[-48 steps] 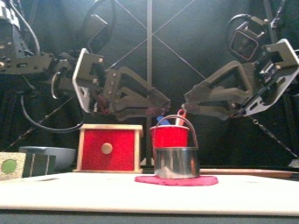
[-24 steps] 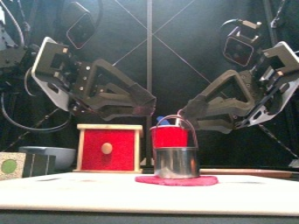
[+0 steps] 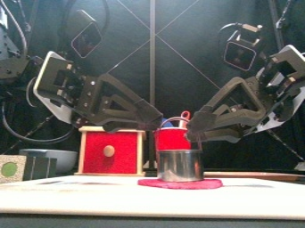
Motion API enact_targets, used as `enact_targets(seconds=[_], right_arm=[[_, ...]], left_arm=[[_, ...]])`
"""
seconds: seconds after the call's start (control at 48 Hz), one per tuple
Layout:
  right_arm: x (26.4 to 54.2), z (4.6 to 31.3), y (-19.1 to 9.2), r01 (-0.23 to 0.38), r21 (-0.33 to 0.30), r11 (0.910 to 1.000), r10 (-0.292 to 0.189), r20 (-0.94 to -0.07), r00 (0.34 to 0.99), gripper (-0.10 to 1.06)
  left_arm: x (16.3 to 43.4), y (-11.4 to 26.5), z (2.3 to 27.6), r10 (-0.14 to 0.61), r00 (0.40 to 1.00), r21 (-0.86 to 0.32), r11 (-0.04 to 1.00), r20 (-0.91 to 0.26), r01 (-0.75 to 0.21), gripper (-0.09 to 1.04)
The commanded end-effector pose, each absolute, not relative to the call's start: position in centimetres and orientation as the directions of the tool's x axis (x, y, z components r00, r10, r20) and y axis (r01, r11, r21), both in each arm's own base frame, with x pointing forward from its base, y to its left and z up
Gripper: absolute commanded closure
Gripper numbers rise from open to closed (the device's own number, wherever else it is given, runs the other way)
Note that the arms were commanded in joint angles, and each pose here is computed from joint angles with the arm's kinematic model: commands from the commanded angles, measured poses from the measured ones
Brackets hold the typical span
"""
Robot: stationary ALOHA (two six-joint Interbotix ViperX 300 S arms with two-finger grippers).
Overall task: Get the cutter from the drawer then cut the dough then place the extra dough in the bowl
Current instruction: Cut the dough
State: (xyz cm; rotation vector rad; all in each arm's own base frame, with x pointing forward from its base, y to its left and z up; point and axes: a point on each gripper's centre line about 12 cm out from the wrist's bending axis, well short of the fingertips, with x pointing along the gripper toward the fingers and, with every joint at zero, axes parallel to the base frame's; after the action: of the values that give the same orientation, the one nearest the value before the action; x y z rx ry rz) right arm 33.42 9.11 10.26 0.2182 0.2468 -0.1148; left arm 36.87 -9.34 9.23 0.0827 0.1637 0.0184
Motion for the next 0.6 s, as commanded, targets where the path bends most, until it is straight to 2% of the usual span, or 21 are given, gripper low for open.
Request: enact_targets(seconds=[0.021,0.375,0.5,0.604], right_arm=[[33.9,11.5,9.4,0.129,0.223,0.9662,-0.077,-0.225,0.971,0.17],[34.0,11.4,9.5,0.126,0.22,0.9673,-0.073,-0.233,0.97,0.18],[34.0,11.4,9.6,0.125,0.221,0.9672,-0.071,-0.24,0.968,0.22],[34.0,11.3,9.6,0.125,0.221,0.9672,-0.069,-0.245,0.967,0.27]], left_arm=[[37.7,-9.1,9.8,0.04,0.99,0.073,0.997,-0.134,-0.03,0.14],[38.6,-8.9,8.8,0.045,0.983,0.073,0.997,-0.177,-0.033,0.15],[38.5,-8.9,9.0,0.042,0.983,0.071,0.997,-0.18,-0.03,0.15],[38.5,-9.0,8.9,0.04,0.982,0.071,0.997,-0.183,-0.028,0.2]])
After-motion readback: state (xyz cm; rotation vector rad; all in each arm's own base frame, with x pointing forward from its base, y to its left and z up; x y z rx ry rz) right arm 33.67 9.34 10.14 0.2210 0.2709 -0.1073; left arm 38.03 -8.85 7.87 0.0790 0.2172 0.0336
